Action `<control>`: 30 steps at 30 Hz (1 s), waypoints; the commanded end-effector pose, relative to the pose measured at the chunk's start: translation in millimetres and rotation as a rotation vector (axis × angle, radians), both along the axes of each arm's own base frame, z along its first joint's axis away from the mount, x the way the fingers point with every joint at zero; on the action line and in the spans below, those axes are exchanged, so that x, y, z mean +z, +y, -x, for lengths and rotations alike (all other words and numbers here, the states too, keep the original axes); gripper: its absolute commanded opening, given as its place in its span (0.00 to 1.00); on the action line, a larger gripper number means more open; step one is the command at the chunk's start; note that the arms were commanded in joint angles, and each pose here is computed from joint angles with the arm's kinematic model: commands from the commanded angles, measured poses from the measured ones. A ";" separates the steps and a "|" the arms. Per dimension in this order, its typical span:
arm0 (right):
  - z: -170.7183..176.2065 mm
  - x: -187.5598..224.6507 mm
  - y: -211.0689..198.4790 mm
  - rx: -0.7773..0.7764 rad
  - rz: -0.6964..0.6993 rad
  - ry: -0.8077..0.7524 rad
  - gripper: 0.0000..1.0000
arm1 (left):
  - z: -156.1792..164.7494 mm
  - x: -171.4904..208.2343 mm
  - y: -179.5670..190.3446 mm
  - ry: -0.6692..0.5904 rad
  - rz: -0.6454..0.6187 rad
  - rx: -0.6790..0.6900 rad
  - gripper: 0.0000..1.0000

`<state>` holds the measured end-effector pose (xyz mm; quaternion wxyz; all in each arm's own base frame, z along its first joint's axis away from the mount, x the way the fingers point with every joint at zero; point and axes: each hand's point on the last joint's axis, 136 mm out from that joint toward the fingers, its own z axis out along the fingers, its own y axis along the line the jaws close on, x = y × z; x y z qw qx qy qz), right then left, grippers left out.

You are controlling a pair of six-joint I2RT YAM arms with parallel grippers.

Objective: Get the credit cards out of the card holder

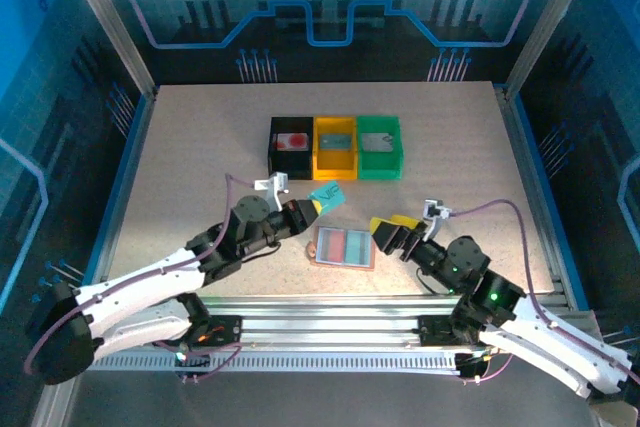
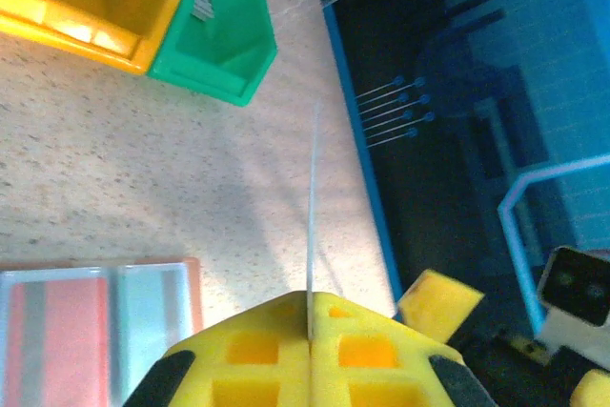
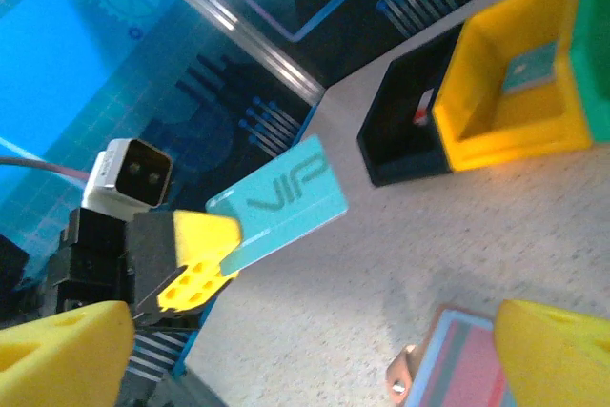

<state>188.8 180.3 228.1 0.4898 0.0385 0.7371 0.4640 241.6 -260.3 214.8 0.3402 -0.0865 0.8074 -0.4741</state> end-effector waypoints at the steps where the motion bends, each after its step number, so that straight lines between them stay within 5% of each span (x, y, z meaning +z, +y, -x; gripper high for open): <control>1: -5.0 -4.3 -22.7 -0.060 0.212 -0.069 1.00 | 14.1 -8.5 9.2 0.043 -0.193 -0.123 0.00; 8: -23.3 -24.2 -45.8 -0.151 0.333 -0.018 1.00 | -6.8 -5.3 17.0 0.052 -0.347 -0.193 0.00; 19: -41.8 -55.3 -47.0 -0.142 0.320 0.061 1.00 | -93.7 17.5 -0.5 0.092 -0.393 -0.213 0.00; 30: -36.8 -78.2 -51.9 -0.154 0.304 0.095 1.00 | -166.7 -22.4 -21.9 0.235 -0.451 -0.166 0.00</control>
